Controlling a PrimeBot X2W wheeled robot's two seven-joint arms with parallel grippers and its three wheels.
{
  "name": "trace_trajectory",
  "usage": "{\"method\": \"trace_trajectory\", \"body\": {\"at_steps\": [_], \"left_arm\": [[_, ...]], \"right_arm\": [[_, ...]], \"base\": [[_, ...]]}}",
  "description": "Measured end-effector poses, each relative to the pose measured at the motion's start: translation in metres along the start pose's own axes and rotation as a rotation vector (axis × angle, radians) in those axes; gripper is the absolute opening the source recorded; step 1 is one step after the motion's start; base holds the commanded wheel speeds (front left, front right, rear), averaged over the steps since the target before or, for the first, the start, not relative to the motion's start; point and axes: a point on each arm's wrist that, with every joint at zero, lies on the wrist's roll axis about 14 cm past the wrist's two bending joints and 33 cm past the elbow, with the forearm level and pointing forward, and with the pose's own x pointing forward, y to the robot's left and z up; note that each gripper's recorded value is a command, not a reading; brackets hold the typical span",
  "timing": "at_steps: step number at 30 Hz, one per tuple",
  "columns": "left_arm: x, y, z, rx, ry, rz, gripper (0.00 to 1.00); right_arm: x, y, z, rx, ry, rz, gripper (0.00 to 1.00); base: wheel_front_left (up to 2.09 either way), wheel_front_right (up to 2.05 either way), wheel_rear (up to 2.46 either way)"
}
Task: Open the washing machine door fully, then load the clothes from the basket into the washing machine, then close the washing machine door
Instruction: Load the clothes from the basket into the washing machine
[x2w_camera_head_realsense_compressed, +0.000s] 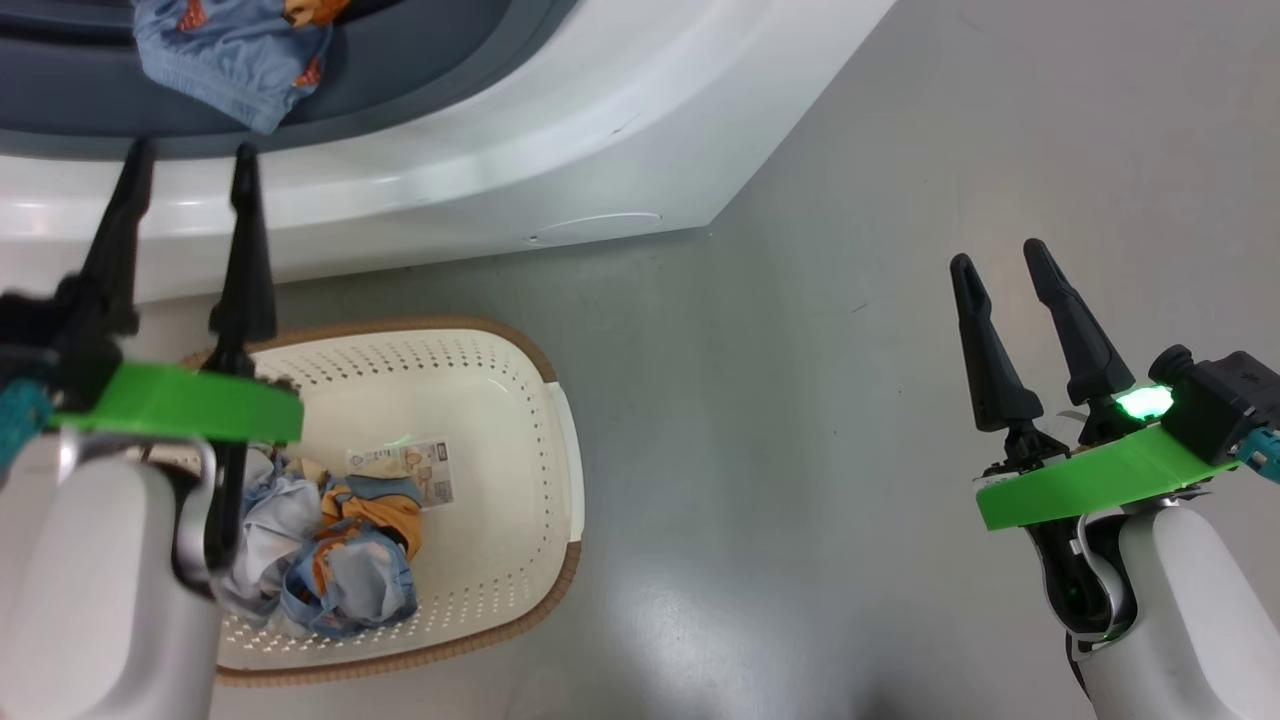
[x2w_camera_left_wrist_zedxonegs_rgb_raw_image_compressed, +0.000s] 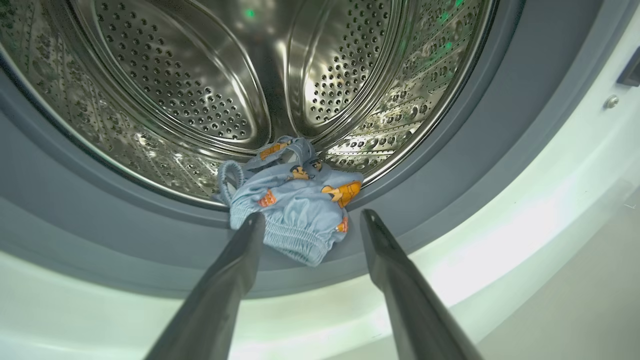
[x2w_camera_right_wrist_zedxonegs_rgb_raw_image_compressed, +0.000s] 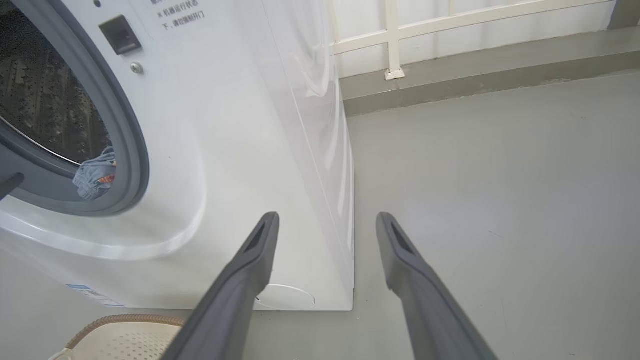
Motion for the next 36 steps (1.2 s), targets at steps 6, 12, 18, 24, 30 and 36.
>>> {"method": "trace_trajectory", "body": {"at_steps": [6, 12, 18, 24, 30, 36], "left_arm": [[-0.022, 0.004, -0.002, -0.007, -0.012, 0.027, 1.0], [-0.042, 0.006, -0.008, -0.025, -0.004, 0.045, 1.0], [-0.06, 0.004, -0.02, -0.053, 0.032, 0.063, 1.0], [-0.064, 0.01, -0.016, -0.059, 0.017, 0.092, 1.0], [-0.064, 0.01, -0.014, -0.073, 0.009, 0.107, 1.0], [-0.064, 0.011, -0.014, -0.068, 0.007, 0.11, 1.0]], "right_arm": [[0.001, 0.001, 0.0, 0.0, -0.001, 0.003, 1.0], [0.0, 0.001, 0.002, -0.001, -0.006, 0.004, 1.0], [0.001, 0.001, 0.004, -0.003, -0.012, 0.006, 1.0], [0.003, 0.004, 0.004, 0.0, -0.015, 0.014, 1.0], [0.004, 0.005, 0.004, 0.001, -0.016, 0.02, 1.0], [0.004, 0.006, 0.006, 0.001, -0.02, 0.021, 1.0]], "base": [[0.0, 0.0, 0.0], [0.0, 0.0, 0.0], [0.0, 0.0, 0.0], [0.0, 0.0, 0.0], [0.0, 0.0, 0.0], [0.0, 0.0, 0.0]]}}
